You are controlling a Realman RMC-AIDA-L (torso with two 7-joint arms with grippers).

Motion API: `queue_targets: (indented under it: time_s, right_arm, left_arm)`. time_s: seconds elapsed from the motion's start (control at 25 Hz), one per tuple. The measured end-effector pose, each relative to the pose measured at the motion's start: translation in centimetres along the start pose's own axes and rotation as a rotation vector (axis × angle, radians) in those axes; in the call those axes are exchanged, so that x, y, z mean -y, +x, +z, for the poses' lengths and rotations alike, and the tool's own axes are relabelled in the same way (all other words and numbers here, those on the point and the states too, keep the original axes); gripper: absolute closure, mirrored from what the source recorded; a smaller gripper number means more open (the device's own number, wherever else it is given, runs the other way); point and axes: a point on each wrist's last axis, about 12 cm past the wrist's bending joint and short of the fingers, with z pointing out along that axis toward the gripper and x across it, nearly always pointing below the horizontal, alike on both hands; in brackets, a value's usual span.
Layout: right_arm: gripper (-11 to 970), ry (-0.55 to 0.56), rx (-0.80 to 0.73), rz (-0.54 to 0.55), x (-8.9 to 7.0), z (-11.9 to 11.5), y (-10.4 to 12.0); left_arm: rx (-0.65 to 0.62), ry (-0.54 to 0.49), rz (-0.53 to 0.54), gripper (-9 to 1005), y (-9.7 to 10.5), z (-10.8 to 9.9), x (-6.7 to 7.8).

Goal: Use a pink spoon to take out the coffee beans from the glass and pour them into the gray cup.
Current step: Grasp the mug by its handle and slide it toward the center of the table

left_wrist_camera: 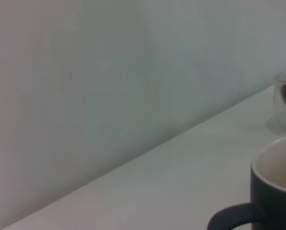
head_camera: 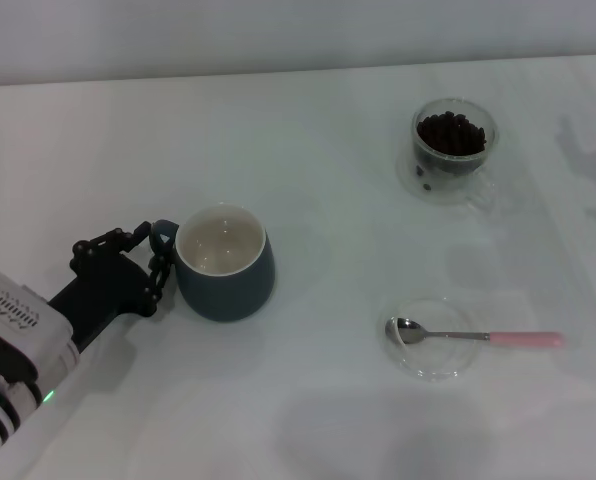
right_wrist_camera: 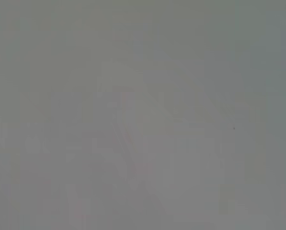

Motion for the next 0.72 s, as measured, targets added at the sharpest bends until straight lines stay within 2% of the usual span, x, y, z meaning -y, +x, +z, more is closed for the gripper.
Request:
queue_targets:
  time_s: [0.12, 0.52, 0.72]
  right_arm:
    - [115, 0.001, -0.003, 0.0, 0.0, -0.1, 0.1]
    - [119, 0.003, -0.01, 0.006, 0.0, -0.4, 0.3]
    - [122, 0.003, -0.011, 0.008, 0.0, -0.4, 0.3]
  left_arm:
    - [0.004, -0.003, -0.009, 709, 0.2, -0.3, 0.2]
    - [0.039, -0.088, -0.054, 460, 1.6, -3.8, 1.4]
    - [0.062, -0.116, -0.07, 270, 1.9, -4.9, 1.5]
